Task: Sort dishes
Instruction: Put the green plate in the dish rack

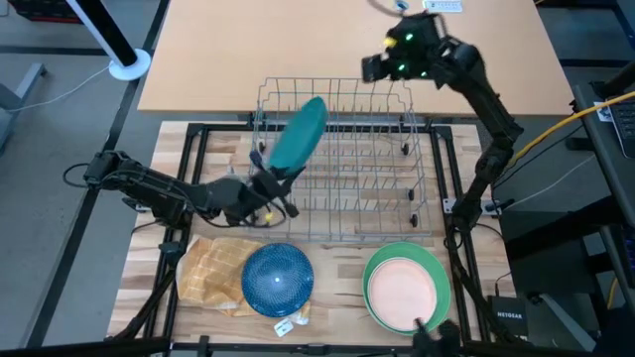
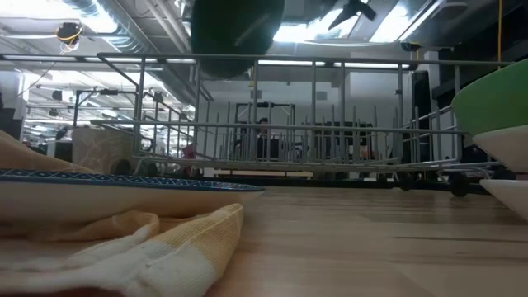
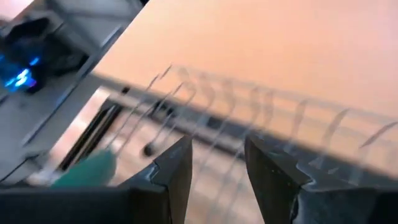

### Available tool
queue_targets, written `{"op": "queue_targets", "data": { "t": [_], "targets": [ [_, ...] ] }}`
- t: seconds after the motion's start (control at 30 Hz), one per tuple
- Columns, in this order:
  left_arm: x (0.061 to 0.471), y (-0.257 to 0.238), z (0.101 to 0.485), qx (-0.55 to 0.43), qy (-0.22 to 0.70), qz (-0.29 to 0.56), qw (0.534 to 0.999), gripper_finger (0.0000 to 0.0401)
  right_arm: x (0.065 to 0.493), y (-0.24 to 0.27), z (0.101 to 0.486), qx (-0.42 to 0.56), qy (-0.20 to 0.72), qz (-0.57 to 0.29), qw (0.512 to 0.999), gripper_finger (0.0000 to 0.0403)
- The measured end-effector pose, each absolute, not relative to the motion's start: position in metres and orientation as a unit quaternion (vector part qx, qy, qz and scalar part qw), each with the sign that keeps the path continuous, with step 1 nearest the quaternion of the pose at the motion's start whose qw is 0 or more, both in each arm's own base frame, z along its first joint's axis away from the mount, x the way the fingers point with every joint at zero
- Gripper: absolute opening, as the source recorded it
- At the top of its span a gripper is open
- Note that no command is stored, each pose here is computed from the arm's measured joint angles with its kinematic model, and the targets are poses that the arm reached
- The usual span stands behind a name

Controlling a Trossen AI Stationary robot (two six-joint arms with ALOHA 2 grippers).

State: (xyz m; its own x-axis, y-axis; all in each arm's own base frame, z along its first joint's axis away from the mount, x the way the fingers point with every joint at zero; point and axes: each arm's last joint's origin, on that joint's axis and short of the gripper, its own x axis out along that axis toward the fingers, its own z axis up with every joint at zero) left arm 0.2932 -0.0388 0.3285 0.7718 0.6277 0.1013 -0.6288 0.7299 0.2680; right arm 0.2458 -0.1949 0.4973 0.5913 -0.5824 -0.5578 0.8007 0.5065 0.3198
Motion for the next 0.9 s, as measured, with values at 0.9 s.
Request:
{"op": "queue_targets", "data": {
  "t": [0.9],
  "targets": [
    [0.398, 0.020, 0.336, -0.539, -0.302, 0.174, 0.767, 0.0016, 0.154, -0.248, 0.515, 0.005, 0.299, -0.491, 0.818, 0.0152]
  ]
}}
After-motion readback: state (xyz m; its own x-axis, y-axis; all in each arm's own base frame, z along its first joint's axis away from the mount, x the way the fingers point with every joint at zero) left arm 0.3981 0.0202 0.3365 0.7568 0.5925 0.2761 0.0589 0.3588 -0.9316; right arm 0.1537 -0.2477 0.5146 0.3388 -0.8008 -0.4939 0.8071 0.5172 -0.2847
